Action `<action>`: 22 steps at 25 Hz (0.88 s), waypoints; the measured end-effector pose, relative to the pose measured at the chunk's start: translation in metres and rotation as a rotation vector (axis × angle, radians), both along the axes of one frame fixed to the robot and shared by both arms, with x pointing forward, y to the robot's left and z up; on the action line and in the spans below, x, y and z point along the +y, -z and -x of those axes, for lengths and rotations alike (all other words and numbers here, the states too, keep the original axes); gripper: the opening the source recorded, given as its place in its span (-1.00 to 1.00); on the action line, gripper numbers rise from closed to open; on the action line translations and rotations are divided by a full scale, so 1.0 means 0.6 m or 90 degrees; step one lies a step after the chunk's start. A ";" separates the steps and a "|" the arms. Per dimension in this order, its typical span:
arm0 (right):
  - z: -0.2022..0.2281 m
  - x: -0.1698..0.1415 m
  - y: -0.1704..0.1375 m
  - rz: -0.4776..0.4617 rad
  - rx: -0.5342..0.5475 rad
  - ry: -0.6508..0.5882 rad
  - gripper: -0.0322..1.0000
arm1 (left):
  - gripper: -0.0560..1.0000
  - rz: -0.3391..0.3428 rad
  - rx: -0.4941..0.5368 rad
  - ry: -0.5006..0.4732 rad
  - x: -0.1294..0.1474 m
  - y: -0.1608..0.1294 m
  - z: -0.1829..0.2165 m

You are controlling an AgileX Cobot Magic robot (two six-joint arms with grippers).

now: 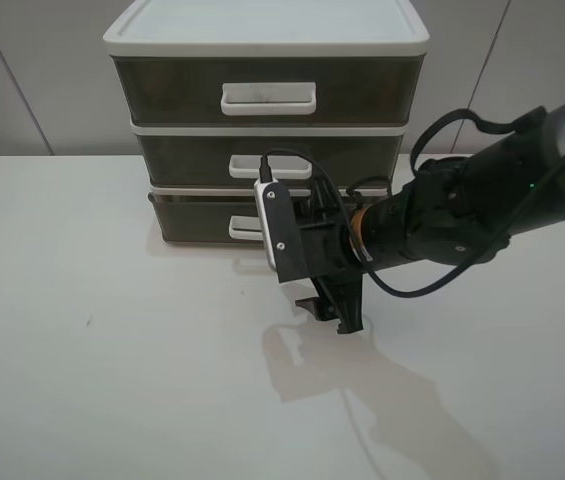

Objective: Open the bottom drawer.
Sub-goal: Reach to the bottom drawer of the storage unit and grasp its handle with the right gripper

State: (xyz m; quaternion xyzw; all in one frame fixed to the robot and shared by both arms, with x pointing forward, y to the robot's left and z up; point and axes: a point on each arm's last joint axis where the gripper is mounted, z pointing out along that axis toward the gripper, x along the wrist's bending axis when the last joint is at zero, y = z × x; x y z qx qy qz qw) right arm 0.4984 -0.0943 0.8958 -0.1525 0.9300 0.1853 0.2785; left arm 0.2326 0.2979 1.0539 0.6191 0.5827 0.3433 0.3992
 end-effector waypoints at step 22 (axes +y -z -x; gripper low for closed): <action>-0.043 0.021 0.019 0.037 0.003 0.023 0.61 | 0.52 0.000 0.000 0.000 0.000 0.000 0.000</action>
